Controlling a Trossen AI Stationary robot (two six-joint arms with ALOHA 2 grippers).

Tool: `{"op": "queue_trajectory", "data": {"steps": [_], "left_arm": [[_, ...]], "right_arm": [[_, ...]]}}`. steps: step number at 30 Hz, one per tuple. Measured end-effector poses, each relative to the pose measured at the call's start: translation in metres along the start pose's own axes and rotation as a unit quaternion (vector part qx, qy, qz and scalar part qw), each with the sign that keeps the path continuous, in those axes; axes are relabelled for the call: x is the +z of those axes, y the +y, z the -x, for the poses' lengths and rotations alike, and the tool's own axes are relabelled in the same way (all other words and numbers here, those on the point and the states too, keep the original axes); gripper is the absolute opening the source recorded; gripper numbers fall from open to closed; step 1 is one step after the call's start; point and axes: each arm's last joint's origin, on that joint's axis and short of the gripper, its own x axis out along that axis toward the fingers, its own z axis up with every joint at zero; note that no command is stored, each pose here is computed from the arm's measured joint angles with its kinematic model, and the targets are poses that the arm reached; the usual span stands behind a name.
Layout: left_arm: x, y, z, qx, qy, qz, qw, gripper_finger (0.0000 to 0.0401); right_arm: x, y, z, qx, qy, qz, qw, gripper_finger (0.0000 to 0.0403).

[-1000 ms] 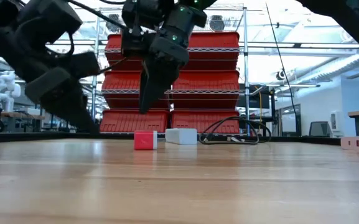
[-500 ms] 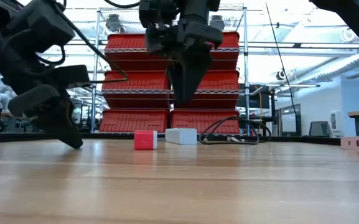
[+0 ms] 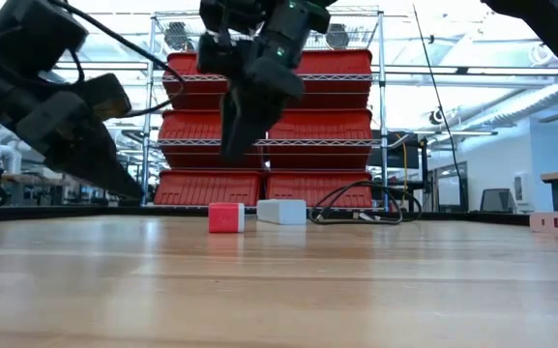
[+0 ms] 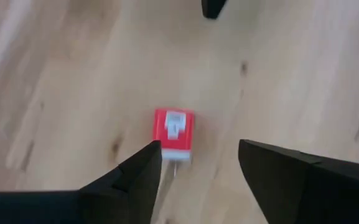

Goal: Insert USB
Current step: Insert the pink charger adapter into the top white outlet extension

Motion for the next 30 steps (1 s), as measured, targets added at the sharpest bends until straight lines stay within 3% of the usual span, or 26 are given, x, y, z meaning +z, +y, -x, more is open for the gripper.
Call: {"op": "queue_trajectory", "data": {"steps": [4,8,16,22,30], "left_arm": [[-0.002,0.003,0.005,-0.007,-0.013,-0.002,1.000,0.0005],[-0.001,0.004,0.008,-0.010,-0.021,0.000,1.000,0.0005],[-0.008,0.008,0.008,-0.005,-0.011,-0.003,1.000,0.0005],[-0.010,0.009,0.008,-0.004,-0.011,-0.002,1.000,0.0005],[-0.009,0.009,0.008,-0.006,-0.017,0.001,1.000,0.0005]], "right_arm": [[0.002,0.004,0.000,0.009,-0.006,-0.033,0.999,0.0182],[0.004,0.004,0.000,0.029,-0.018,-0.065,0.997,0.0198],[0.004,0.004,0.000,0.026,-0.020,-0.066,0.997,0.0253],[0.004,0.004,0.000,0.026,-0.020,-0.065,0.997,0.0253],[0.000,0.005,-0.029,0.031,0.000,-0.062,0.998,0.0252]]}}
